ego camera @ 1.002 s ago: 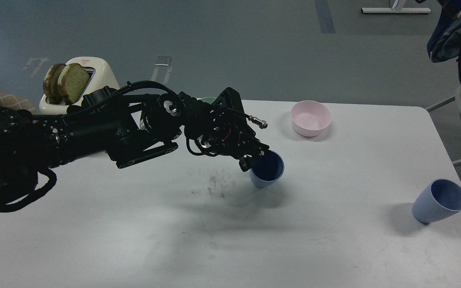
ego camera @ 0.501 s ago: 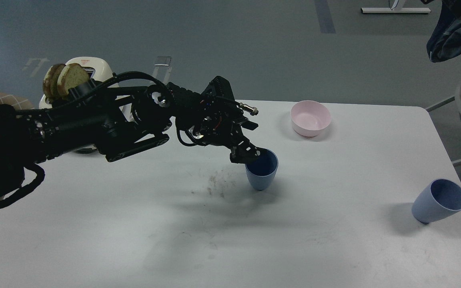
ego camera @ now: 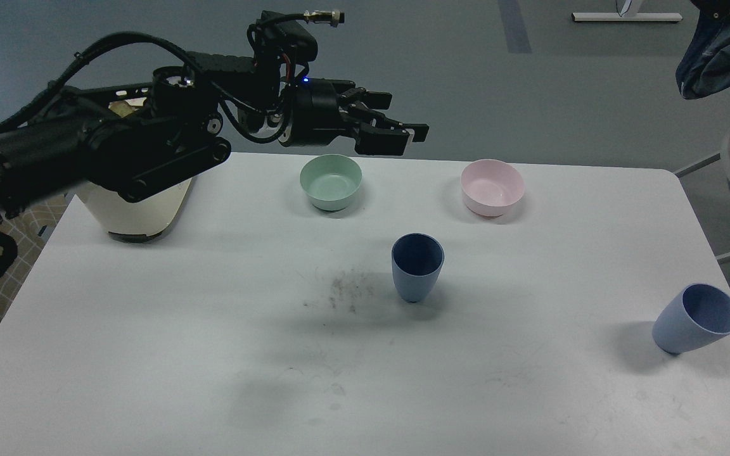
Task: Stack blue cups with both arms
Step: 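Withdraw the left gripper up and back beside the toaster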
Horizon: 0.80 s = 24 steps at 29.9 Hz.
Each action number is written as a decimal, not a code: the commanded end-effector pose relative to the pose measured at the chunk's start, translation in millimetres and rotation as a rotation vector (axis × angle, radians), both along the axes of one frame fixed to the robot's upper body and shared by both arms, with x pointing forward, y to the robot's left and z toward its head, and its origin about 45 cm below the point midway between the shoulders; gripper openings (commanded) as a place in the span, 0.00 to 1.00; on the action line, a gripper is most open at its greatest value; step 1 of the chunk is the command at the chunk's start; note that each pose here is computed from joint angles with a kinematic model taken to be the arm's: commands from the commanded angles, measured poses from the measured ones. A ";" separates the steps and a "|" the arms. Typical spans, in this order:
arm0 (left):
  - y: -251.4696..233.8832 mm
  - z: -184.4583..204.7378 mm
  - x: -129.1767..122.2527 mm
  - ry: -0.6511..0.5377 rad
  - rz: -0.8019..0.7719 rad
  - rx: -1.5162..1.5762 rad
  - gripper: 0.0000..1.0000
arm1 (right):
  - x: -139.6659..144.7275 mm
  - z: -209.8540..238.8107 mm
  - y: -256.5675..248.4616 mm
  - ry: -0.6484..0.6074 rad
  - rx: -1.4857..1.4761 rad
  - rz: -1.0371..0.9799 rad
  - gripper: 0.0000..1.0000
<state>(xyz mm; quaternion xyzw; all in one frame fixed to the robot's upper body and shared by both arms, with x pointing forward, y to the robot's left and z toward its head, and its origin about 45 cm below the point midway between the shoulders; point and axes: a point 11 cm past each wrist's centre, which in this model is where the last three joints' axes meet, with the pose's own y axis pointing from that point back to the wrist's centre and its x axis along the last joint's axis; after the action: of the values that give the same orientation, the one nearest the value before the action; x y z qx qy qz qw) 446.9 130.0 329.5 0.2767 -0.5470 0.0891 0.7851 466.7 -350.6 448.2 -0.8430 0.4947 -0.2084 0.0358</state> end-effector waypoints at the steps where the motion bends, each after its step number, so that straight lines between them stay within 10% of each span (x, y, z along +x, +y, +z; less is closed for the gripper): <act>1: 9.4 18.2 7.7 0.042 0.063 -0.110 0.97 | -13.8 3.9 -20.4 0.007 -0.049 -0.024 1.00; 24: 75.5 86.4 44.8 0.402 0.317 -0.844 0.97 | -109.8 -47.4 -169.5 0.258 -0.548 -0.279 1.00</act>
<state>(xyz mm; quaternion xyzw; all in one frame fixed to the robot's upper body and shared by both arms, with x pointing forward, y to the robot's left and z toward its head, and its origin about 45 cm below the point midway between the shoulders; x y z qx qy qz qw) 490.2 195.3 415.5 0.0573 -0.2938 0.3525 0.8866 367.0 -508.1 408.5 -0.7739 0.5373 -0.2271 -0.2469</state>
